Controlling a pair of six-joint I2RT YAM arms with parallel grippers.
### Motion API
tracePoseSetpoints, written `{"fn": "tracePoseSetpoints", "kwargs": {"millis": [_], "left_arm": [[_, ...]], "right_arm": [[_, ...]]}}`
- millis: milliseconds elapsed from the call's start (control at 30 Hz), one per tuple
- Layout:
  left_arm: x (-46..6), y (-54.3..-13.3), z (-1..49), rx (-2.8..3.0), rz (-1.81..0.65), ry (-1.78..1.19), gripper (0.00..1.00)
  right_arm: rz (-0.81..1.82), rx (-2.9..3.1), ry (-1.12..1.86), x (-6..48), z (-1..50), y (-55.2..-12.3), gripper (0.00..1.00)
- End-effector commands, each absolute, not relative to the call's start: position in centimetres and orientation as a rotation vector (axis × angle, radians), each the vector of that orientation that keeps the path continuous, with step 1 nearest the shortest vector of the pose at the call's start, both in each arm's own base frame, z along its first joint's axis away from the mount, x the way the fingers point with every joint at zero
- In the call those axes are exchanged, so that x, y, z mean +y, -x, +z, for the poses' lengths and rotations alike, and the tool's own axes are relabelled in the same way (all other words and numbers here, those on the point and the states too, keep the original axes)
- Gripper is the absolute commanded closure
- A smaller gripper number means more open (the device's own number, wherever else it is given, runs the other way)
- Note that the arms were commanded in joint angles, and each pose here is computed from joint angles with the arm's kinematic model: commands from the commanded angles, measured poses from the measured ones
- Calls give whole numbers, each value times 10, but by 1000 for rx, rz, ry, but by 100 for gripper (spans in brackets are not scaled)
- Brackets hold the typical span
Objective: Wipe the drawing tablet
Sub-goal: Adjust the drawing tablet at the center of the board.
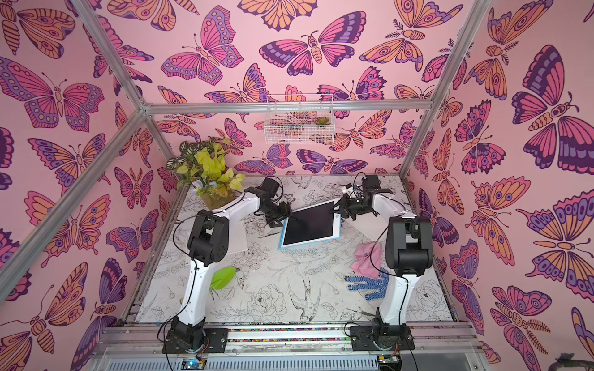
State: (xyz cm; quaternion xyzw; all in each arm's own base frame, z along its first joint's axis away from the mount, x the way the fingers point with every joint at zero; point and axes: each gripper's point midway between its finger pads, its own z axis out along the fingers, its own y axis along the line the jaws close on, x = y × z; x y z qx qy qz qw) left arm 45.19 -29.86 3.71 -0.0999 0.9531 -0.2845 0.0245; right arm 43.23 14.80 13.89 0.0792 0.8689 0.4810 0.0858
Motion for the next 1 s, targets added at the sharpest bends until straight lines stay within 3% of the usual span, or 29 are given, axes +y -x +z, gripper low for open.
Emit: {"fn": "tracePoseSetpoints", "kwargs": {"millis": [0,267,400,600,767,967], "left_arm": [[-285,-425,-17,3094,-755,361,25],[-257,-437,56,2947,-695,476,25],[-243,-438,121,2823,-721,556,25],[-249,-434,198,2678,-963,732,29],[-258,-438,229,2592,-1137,868,31],[-260,-443,243,2532,-1236,940,30]], "right_arm": [[1421,2531,-193,152,168,-431,92],[1199,2435,-68,147,229,-427,100],[892,2389,143,151,263,-416,100],[330,2144,521,176,302,-394,100],[-8,1755,753,213,327,-374,100],[-168,1547,1005,254,320,-351,100]]}}
